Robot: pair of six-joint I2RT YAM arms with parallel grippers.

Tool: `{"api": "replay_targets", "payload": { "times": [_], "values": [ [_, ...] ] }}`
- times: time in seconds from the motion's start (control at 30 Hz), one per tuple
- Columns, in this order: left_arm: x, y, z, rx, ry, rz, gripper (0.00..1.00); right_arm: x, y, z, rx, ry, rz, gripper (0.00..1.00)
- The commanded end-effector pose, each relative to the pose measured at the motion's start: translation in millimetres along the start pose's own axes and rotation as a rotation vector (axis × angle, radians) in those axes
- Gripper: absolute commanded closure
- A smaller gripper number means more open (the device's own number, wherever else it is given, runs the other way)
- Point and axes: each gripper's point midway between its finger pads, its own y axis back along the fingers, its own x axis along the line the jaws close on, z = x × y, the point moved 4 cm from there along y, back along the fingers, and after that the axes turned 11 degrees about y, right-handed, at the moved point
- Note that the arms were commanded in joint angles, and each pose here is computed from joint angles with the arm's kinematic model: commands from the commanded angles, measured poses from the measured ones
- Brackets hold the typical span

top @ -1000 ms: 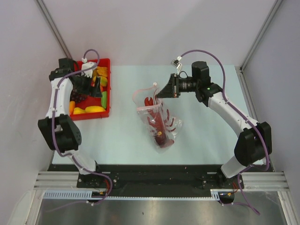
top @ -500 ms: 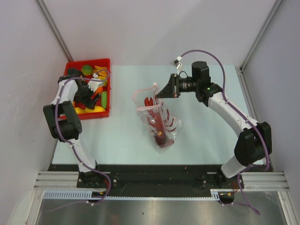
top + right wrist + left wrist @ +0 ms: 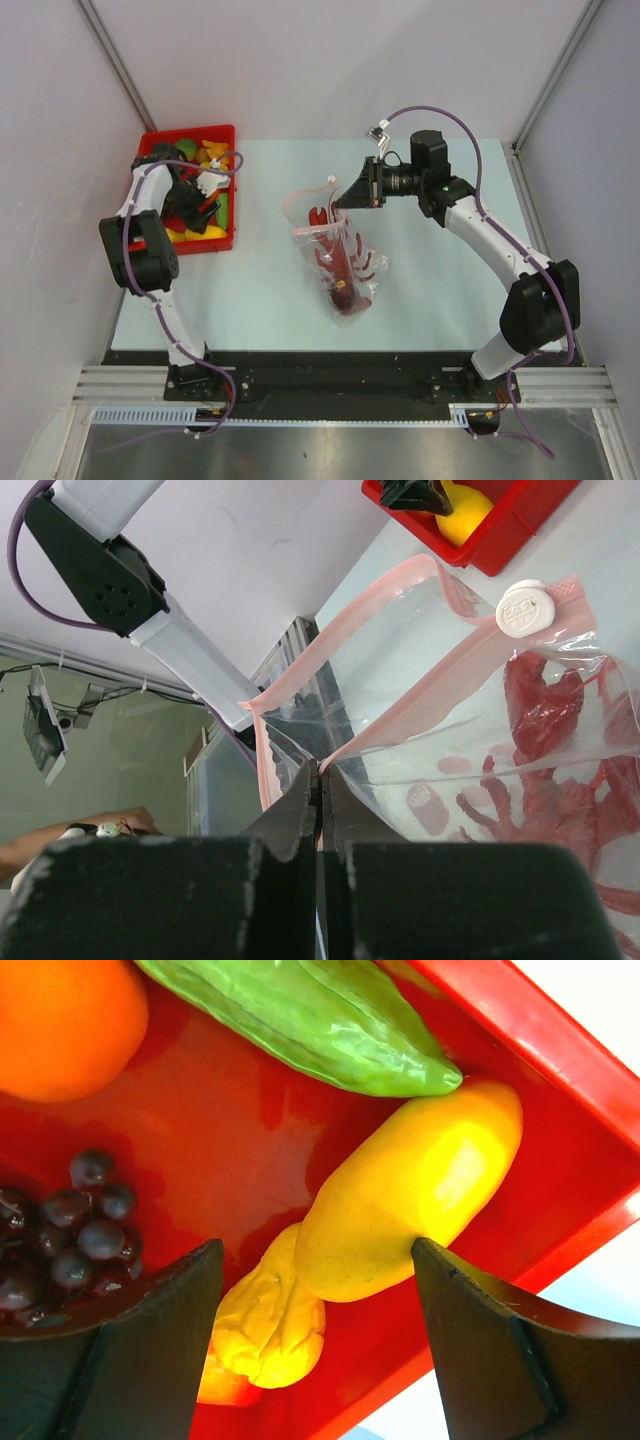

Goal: Place the food in the zip-top bag and seal the zipper
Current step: Pick up the fake fruit from the bin.

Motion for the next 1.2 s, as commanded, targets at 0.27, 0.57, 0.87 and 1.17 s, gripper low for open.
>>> {"api": "replay_targets", "payload": {
  "times": [0.27, 0.57, 0.87, 1.17],
  "values": [
    [-25, -15, -20, 0.072, -0.111, -0.221, 0.15, 16, 4, 21, -0.041, 0.069, 0.030, 1.00],
    [0, -35, -7, 0.032, -0.026, -0.158, 0.59, 11, -2, 24, -0.033, 0.064, 0.026, 1.00],
    [-9, 43, -7, -0.074, -0.092, -0.100, 0.74, 9, -1, 26, -0.033, 0.086, 0.017, 1.00],
    [-67, 153, 85, -0.441, -0.010, -0.177, 0.73, 12, 0, 28, -0.035, 0.097, 0.015, 1.00]
  ]
}}
